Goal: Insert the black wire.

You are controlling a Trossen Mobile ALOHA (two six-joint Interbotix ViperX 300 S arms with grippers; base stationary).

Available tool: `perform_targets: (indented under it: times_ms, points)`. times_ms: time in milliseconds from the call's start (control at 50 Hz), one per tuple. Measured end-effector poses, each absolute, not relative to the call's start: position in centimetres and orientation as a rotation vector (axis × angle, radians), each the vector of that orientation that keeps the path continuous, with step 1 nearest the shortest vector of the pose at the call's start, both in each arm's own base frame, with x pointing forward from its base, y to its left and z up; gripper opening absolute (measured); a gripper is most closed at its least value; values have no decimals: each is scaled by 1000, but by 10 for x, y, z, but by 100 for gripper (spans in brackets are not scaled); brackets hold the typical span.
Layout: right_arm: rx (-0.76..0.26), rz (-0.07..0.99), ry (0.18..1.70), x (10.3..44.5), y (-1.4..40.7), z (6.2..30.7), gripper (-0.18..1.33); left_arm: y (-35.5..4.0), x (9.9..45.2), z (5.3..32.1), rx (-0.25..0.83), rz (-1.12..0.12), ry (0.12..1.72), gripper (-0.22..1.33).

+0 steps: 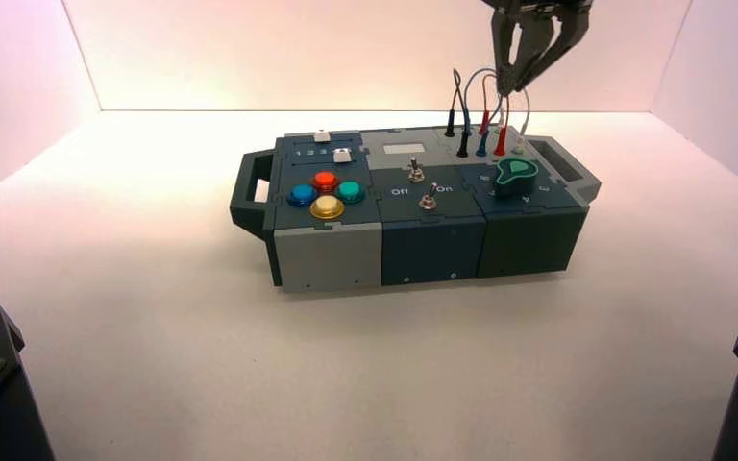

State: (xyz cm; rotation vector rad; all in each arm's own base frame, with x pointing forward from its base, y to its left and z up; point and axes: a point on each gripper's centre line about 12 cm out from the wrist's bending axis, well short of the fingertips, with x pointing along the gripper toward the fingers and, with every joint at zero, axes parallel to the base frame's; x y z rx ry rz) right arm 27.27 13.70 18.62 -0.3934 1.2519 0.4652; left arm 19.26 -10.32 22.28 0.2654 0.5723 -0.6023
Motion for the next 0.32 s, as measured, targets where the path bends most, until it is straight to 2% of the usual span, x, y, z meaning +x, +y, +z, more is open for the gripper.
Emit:
perform_targets:
  times_ms: [320]
  points:
    - [-379,461,1236,266,134,179,54,-104,197,215,273,-598,598,-16]
